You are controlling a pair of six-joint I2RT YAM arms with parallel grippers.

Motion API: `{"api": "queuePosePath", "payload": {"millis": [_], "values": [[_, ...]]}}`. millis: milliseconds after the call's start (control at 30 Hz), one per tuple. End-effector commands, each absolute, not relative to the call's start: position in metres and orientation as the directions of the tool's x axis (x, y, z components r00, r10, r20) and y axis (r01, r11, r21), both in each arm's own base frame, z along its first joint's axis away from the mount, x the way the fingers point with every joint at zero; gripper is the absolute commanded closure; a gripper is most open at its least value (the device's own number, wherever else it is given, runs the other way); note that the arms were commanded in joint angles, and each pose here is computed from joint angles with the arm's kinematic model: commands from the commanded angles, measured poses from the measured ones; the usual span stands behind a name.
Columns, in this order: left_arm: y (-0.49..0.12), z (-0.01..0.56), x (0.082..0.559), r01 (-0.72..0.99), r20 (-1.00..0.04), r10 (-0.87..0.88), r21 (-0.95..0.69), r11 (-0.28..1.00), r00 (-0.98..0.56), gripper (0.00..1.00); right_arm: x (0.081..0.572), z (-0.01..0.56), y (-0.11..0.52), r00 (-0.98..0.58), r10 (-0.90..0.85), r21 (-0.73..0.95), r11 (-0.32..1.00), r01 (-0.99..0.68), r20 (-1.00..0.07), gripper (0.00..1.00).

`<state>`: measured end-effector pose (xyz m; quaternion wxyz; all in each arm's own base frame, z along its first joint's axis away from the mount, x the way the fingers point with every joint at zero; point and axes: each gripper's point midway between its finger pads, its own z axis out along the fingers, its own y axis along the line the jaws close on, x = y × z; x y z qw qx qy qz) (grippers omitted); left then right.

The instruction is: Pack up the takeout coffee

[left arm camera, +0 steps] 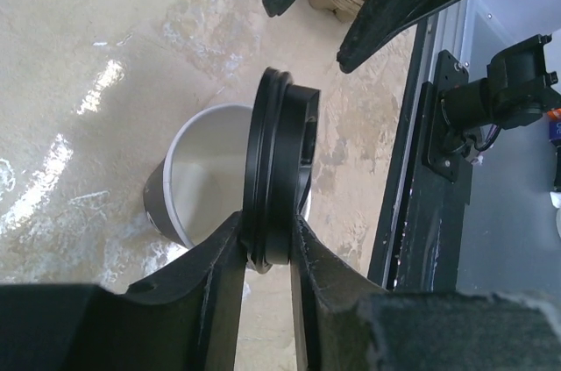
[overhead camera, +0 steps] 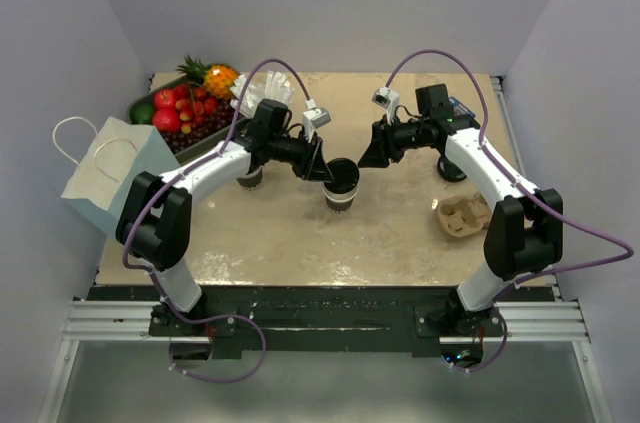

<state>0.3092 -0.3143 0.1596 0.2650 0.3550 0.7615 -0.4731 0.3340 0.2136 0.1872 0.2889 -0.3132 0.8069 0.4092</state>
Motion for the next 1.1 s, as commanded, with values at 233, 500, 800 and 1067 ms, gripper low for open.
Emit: {"api": "queuePosePath", "payload": {"millis": [233, 500, 800, 1067], "values": [[-0.310, 0.153, 0.313, 0.777, -0.732, 0.272, -0.547, 0.311, -0.624, 0.64, 0.331, 0.195, 0.223, -0.591, -0.278, 0.425, 0.478, -0.769, -0.757, 0.49], [-0.308, 0.149, 0.317, 0.776, -0.732, 0.274, -0.536, 0.333, -0.624, 0.58, 0.337, 0.187, 0.229, -0.588, -0.297, 0.405, 0.497, -0.768, -0.752, 0.47], [-0.305, 0.152, 0.321, 0.777, -0.739, 0.266, -0.524, 0.349, -0.618, 0.52, 0.347, 0.183, 0.234, -0.591, -0.298, 0.393, 0.517, -0.760, -0.750, 0.46], [-0.303, 0.155, 0.329, 0.779, -0.749, 0.257, -0.510, 0.366, -0.611, 0.46, 0.353, 0.180, 0.243, -0.608, -0.288, 0.420, 0.509, -0.752, -0.740, 0.46]]}}
